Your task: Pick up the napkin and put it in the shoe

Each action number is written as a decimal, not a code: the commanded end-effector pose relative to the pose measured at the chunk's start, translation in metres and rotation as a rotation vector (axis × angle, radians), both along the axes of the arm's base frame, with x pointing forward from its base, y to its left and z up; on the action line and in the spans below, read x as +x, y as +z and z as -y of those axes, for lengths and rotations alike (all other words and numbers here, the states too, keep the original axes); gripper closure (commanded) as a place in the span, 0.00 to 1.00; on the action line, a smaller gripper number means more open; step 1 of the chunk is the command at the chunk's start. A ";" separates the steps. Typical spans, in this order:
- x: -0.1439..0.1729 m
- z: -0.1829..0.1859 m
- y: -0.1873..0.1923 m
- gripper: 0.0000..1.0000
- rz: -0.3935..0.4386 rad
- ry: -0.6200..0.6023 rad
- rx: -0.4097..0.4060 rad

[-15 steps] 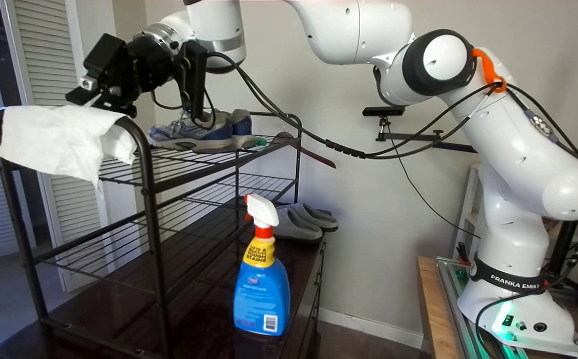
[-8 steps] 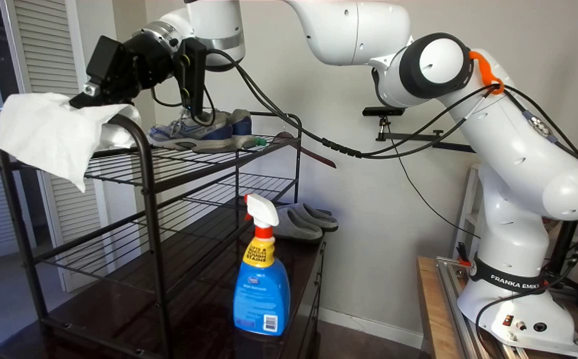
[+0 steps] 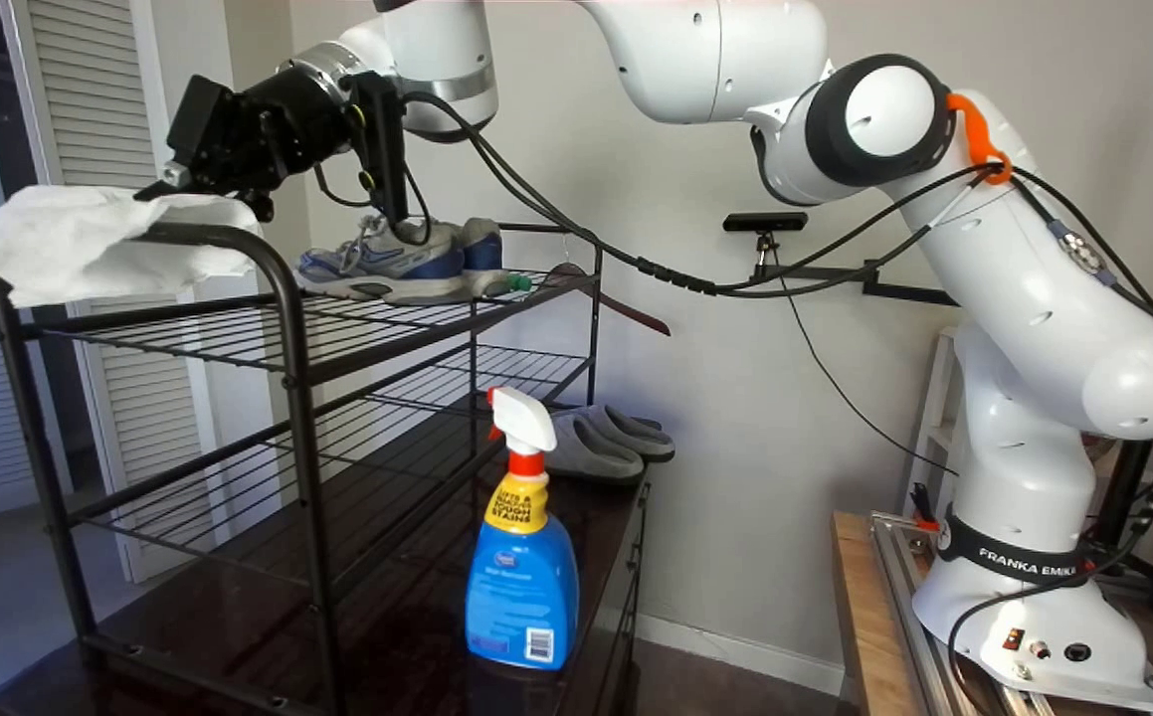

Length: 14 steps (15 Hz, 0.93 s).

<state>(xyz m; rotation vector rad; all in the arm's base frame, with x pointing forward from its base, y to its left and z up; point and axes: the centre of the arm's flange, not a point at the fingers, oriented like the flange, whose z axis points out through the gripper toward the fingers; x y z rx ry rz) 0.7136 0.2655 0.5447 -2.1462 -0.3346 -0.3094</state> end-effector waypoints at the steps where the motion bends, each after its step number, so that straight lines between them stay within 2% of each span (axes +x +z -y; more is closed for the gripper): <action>1: -0.053 0.014 0.011 1.00 0.026 -0.170 -0.082; 3: -0.068 0.015 0.026 1.00 0.061 -0.240 -0.139; 5: -0.090 0.008 0.046 1.00 0.062 -0.288 -0.215; 10: -0.161 -0.008 0.096 1.00 -0.005 -0.425 -0.393; 14: -0.198 -0.005 0.121 1.00 -0.039 -0.568 -0.541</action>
